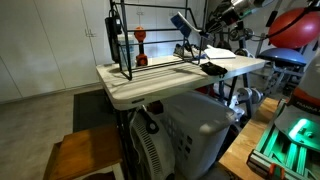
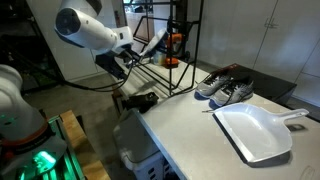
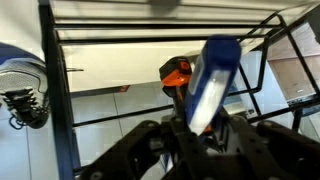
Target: Pick up the blue brush and use it to brush the second rail of the rack and then place it to the right side of the shoe rack when done brushing
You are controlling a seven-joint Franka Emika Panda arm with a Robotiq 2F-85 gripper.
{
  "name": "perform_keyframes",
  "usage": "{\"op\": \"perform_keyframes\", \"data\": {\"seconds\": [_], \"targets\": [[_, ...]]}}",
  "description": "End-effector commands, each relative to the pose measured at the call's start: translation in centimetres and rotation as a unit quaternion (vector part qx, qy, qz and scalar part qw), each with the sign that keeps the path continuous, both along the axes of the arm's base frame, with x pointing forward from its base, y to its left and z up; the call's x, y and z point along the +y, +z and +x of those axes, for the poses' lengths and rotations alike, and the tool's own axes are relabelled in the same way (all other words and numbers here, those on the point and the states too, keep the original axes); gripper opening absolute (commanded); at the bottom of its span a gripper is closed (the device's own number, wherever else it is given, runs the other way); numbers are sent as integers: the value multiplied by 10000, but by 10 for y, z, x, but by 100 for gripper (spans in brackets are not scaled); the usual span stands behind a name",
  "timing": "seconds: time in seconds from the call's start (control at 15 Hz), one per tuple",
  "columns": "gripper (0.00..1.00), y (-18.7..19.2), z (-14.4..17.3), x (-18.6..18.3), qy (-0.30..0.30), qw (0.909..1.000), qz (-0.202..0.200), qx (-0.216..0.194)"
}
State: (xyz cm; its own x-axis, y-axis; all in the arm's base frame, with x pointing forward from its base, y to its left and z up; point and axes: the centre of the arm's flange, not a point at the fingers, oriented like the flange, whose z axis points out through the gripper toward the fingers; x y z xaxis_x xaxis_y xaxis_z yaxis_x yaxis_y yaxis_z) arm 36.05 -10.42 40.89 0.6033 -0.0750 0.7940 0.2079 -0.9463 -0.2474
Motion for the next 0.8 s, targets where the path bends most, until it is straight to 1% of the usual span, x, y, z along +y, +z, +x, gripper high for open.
{"op": "perform_keyframes", "data": {"seconds": [0.0,0.13,0.27,0.47,0.6,0.73], "targets": [[7,-8,-47,-24,-463,9988,146,-33],[7,-9,-54,-35,-625,9980,135,-26],[7,-9,-60,-39,-470,9988,107,8],[7,-8,-69,-34,250,9994,-153,169],[7,-5,-75,-31,717,9963,-379,273],[7,1,-82,-32,1166,9909,-606,281]]}}
